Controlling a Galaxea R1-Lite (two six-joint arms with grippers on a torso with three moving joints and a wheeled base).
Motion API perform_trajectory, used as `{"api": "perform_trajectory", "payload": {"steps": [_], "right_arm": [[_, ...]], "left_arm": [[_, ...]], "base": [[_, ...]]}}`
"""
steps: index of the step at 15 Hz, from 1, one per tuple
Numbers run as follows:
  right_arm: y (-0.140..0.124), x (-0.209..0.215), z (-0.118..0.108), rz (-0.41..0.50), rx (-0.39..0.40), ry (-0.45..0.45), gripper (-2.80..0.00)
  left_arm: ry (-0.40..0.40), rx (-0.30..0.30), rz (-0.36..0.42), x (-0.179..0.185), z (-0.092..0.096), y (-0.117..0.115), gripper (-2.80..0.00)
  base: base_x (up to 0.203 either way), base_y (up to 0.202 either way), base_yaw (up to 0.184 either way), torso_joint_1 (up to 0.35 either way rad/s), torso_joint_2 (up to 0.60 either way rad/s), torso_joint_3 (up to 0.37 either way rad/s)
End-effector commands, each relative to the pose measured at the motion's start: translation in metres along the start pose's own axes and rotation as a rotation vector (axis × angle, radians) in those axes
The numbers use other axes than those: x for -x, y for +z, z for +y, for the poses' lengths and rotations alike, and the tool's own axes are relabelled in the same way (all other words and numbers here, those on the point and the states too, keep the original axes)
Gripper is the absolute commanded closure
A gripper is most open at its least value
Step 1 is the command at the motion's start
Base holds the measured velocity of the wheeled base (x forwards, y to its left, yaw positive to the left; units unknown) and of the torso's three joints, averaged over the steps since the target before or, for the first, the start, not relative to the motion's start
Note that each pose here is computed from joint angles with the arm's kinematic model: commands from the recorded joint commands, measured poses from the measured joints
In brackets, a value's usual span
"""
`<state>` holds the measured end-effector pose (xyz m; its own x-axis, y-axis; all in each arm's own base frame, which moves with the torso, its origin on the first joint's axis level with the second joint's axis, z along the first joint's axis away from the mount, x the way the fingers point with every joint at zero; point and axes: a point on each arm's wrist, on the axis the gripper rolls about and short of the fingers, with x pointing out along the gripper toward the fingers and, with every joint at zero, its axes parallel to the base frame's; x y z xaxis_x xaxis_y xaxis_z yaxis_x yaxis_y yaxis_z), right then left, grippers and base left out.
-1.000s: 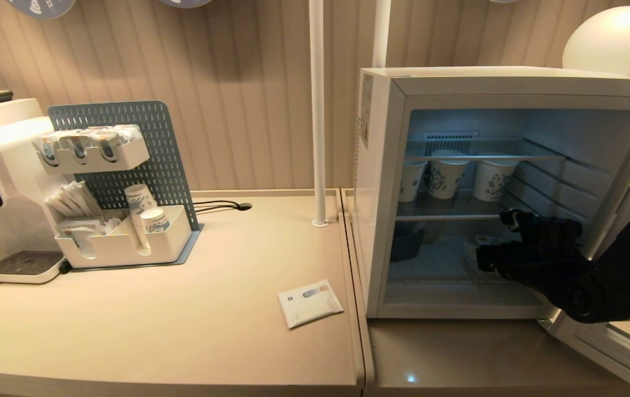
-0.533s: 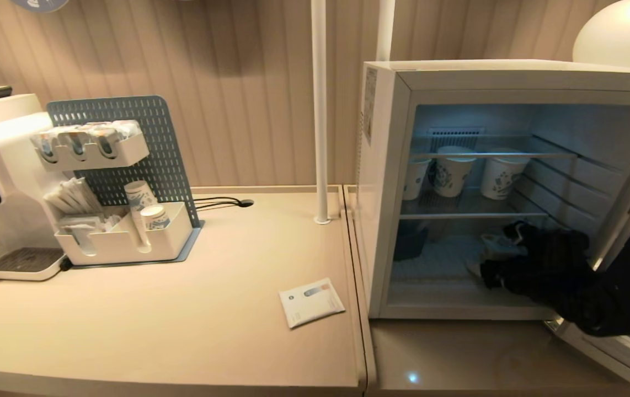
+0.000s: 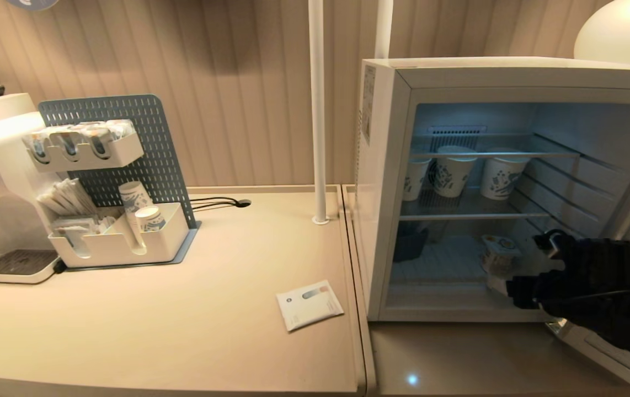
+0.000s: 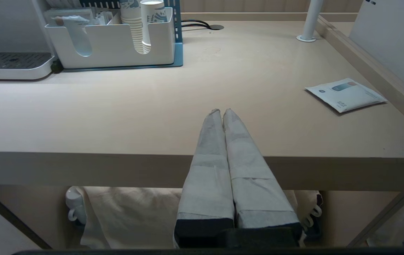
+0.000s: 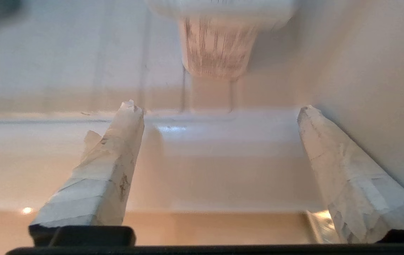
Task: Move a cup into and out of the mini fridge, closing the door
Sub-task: Put the yoghurt in the freezer, then close the freezer door
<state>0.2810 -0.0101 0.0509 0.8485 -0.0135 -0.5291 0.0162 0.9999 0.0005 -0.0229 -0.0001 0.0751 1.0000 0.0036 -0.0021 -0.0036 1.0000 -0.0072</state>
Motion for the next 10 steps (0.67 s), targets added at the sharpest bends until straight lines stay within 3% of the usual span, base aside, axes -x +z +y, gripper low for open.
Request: {"api": "perform_trajectory", "payload": {"steps": [1, 6, 7, 8, 10], "right_arm": [[0.018, 0.034, 0.004, -0.117, 0.011, 0.013, -2.80], [0.028, 0.111, 0.006, -0.298, 0.028, 0.016, -2.80], [0.028, 0.132, 0.006, -0.349, 0.030, 0.015, -1.84], [0.027, 0.155, 0.006, -0.396, 0.031, 0.014, 0.00], [0.020, 0.204, 0.006, -0.461, 0.026, 0.014, 0.00]], "left_arm": [[-0.001, 0.000, 0.001, 0.000, 0.000, 0.000, 0.00], [-0.001, 0.000, 0.001, 0.000, 0.000, 0.000, 0.00], [-0.001, 0.000, 0.001, 0.000, 0.000, 0.000, 0.00], [-0.001, 0.000, 0.001, 0.000, 0.000, 0.000, 0.00], [-0.001, 0.000, 0.001, 0.000, 0.000, 0.000, 0.00]], "base": [[0.000, 0.000, 0.000, 0.000, 0.00, 0.000], [0.000, 0.000, 0.000, 0.000, 0.00, 0.000], [0.000, 0.000, 0.000, 0.000, 0.00, 0.000], [0.000, 0.000, 0.000, 0.000, 0.00, 0.000], [0.000, 0.000, 0.000, 0.000, 0.00, 0.000]]}}
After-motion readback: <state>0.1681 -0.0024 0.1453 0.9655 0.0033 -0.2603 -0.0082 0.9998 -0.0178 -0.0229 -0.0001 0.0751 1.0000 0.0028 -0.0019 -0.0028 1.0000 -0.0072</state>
